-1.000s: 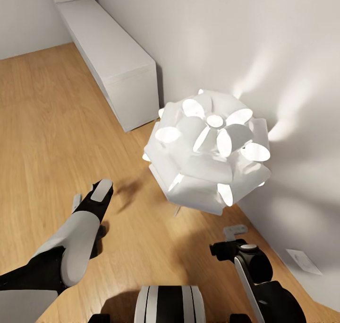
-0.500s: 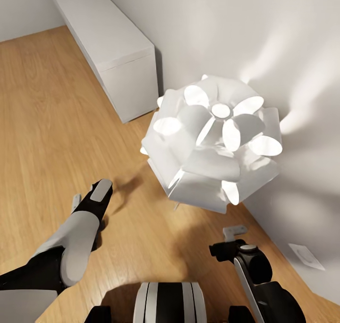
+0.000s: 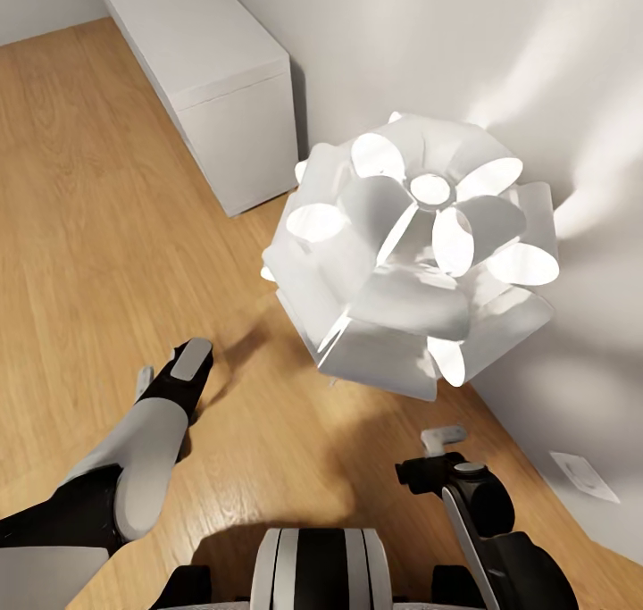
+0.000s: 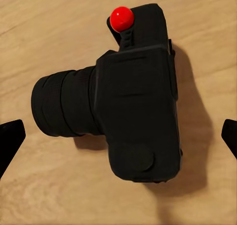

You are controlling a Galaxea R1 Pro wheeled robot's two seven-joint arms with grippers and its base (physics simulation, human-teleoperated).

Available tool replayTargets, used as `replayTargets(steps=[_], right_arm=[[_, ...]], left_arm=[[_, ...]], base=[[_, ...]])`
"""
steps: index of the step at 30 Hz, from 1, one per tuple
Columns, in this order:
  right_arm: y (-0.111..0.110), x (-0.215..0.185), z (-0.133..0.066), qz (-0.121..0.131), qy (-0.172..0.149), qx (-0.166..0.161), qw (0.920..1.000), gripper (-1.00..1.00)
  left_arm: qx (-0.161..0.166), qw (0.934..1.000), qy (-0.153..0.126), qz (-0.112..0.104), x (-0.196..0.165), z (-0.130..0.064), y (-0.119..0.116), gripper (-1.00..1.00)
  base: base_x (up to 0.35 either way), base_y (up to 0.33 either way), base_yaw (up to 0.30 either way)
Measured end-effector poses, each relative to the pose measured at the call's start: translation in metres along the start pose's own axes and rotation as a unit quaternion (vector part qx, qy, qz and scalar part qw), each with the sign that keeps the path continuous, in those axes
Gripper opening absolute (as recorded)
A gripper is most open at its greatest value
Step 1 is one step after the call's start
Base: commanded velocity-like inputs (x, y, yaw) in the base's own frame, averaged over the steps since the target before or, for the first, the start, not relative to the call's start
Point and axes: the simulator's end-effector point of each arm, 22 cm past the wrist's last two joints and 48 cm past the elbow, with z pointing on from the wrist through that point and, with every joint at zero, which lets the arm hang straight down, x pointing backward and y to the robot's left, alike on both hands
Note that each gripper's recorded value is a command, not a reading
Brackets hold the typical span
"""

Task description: Attach the digital camera to the camera tripod in the bedroom.

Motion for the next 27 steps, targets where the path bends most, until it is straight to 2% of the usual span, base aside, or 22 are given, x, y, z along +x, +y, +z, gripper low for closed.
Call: replayTargets(steps=[10,21,27], right_arm=[[-0.001,0.0,0.0,0.0,0.0,0.001,1.0,1.0],[-0.001,0.002,0.0,-0.001,0.001,0.002,1.0,1.0],[-0.001,0.002,0.0,-0.001,0.001,0.002,1.0,1.0]], left_arm=[[0.002,1.0,0.002,0.0,0.002,-0.003,-0.002,1.0],[0.011,0.9998,0.017,-0.006,0.01,-0.033,-0.021,1.0],[0.011,0.9997,0.021,-0.006,0.013,-0.039,-0.024,1.0]], base=[[0.0,0.0,0.0],[0.0,0.0,0.0],[0.0,0.0,0.0]])
